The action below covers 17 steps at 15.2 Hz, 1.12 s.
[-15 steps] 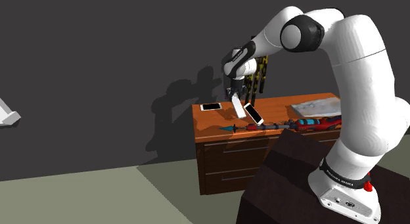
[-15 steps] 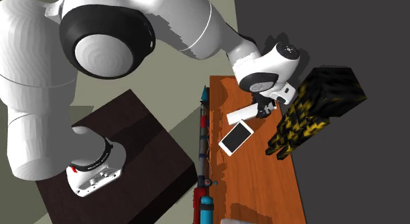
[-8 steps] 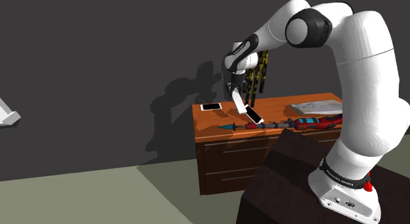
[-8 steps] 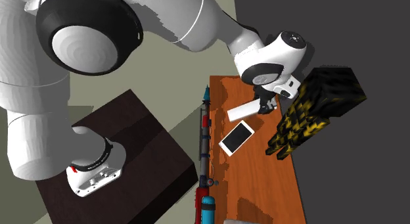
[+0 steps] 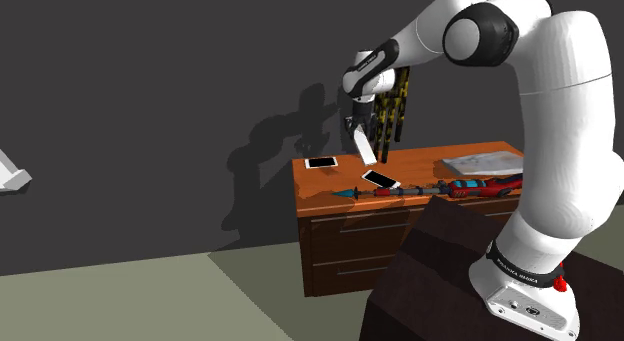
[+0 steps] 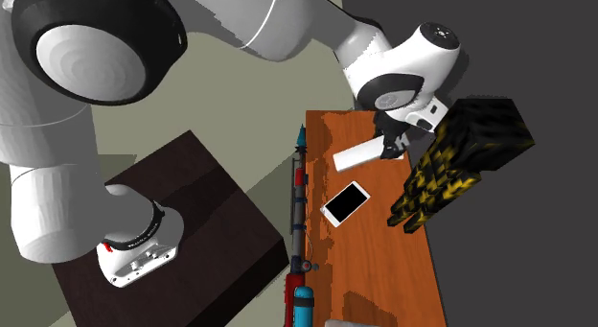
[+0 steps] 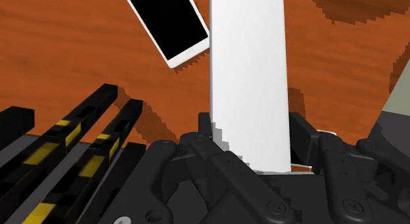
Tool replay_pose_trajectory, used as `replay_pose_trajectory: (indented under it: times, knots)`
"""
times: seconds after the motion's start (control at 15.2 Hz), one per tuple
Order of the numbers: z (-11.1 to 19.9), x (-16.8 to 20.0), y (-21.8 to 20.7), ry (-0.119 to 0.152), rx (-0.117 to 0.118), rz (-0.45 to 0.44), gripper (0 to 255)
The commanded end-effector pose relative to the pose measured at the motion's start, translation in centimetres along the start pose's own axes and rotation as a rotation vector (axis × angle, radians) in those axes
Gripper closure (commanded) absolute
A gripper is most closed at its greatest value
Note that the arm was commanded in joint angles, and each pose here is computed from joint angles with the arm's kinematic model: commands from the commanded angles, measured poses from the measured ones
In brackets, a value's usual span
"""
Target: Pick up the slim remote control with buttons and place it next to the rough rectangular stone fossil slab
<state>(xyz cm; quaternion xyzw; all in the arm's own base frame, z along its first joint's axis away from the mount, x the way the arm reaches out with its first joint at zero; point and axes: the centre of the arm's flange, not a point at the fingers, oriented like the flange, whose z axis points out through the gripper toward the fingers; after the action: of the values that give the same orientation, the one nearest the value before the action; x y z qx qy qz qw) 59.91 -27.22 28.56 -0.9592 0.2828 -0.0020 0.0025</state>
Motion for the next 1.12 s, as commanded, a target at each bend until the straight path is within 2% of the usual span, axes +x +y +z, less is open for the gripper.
replay_pose_trajectory:
  times: [0.0, 0.26, 1.06]
  knots:
    - [-1.1, 0.0, 0.1, 0.0, 0.0, 0.0, 255]
    - [-2.8, 0.0, 0.1, 0.0, 0.0, 0.0, 255]
    - [-2.9, -5.7, 14.8, 0.0, 0.0, 0.0, 255]
